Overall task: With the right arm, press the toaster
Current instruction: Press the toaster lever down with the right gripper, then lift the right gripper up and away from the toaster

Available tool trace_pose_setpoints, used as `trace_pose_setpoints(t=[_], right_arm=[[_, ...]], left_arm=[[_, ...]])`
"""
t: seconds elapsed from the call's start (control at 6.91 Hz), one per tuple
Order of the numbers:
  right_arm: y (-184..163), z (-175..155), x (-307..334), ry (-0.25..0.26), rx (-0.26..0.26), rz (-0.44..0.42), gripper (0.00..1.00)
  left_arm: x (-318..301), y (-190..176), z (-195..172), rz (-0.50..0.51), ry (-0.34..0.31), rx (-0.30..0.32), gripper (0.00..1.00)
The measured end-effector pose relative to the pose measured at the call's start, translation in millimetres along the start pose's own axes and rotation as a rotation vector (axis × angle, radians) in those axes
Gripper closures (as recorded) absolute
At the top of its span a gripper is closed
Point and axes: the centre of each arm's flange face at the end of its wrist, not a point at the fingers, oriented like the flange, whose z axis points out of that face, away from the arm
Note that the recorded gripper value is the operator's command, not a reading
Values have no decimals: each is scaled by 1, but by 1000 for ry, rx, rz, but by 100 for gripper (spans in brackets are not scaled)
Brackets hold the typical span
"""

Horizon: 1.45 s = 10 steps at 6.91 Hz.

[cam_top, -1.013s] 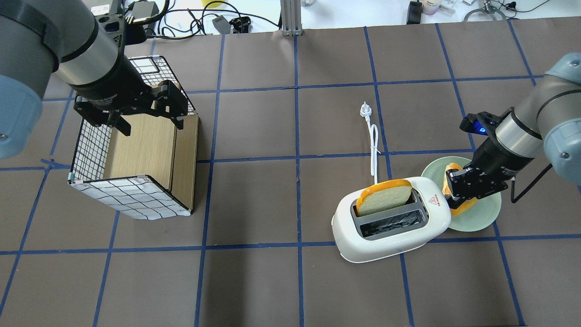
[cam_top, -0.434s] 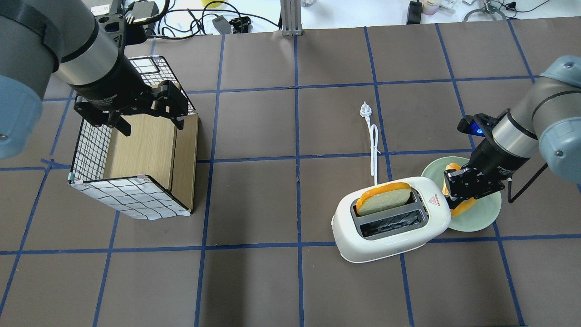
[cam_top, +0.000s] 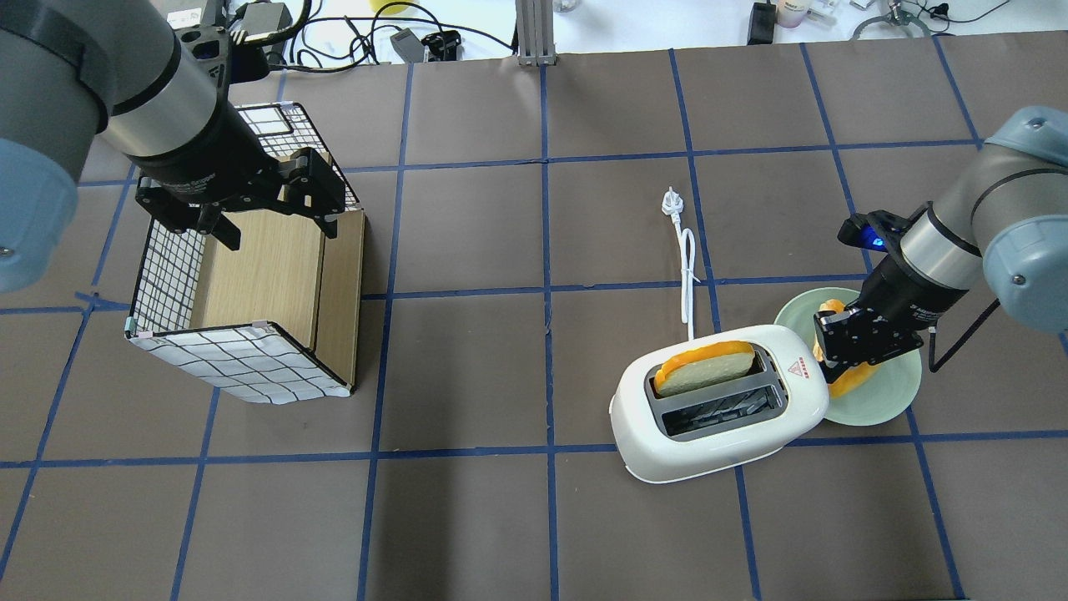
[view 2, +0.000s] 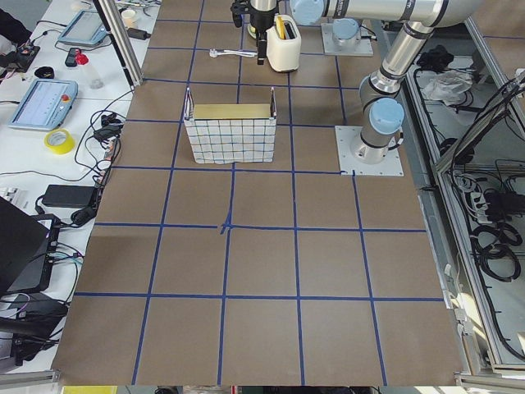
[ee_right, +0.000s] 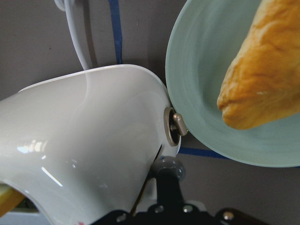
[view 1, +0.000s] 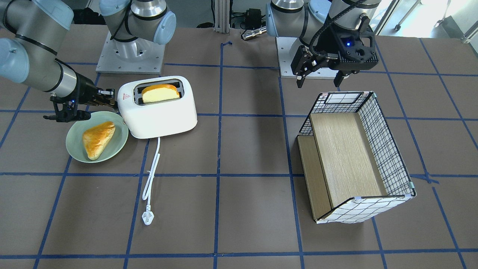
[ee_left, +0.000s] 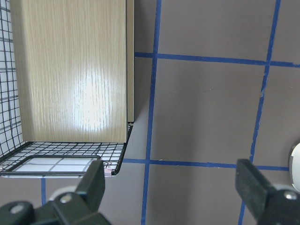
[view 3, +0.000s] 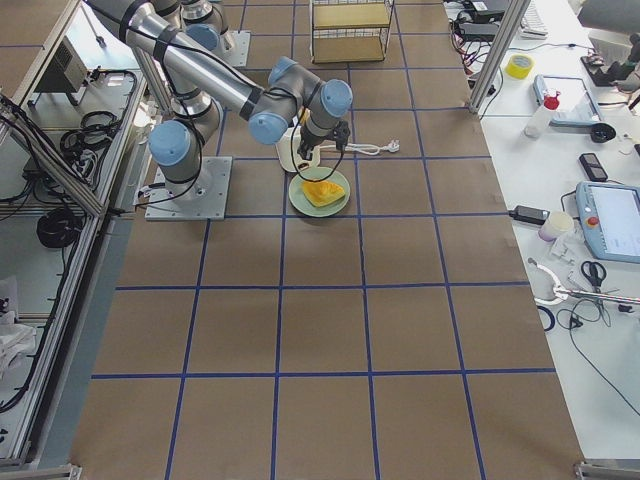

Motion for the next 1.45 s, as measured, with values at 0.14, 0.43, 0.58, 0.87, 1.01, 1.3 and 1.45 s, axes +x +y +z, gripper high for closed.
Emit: trace_pose_setpoints(t=[0.14, 0.43, 0.58, 0.87, 1.01, 1.3, 1.45], right_arm=[[-1, 0, 1, 0, 0, 0, 100], [-3, 2, 2, -2, -1, 0, 100], [-5, 3, 3, -1, 2, 0, 100], [-6, 7, 4, 0, 6, -1, 100], [-6, 9, 4, 1, 6, -1, 100], [-6, 8, 4, 4, 9, 3, 93], [-6, 4, 4, 11, 17, 8, 54]], left_arm=[[0, 0, 0, 0, 0, 0, 0], [0, 0, 0, 0, 0, 0, 0], [0, 0, 0, 0, 0, 0, 0], [0, 0, 0, 0, 1, 0, 0], [0, 0, 0, 0, 0, 0, 0], [0, 0, 0, 0, 0, 0, 0], [0, 0, 0, 0, 1, -1, 0]])
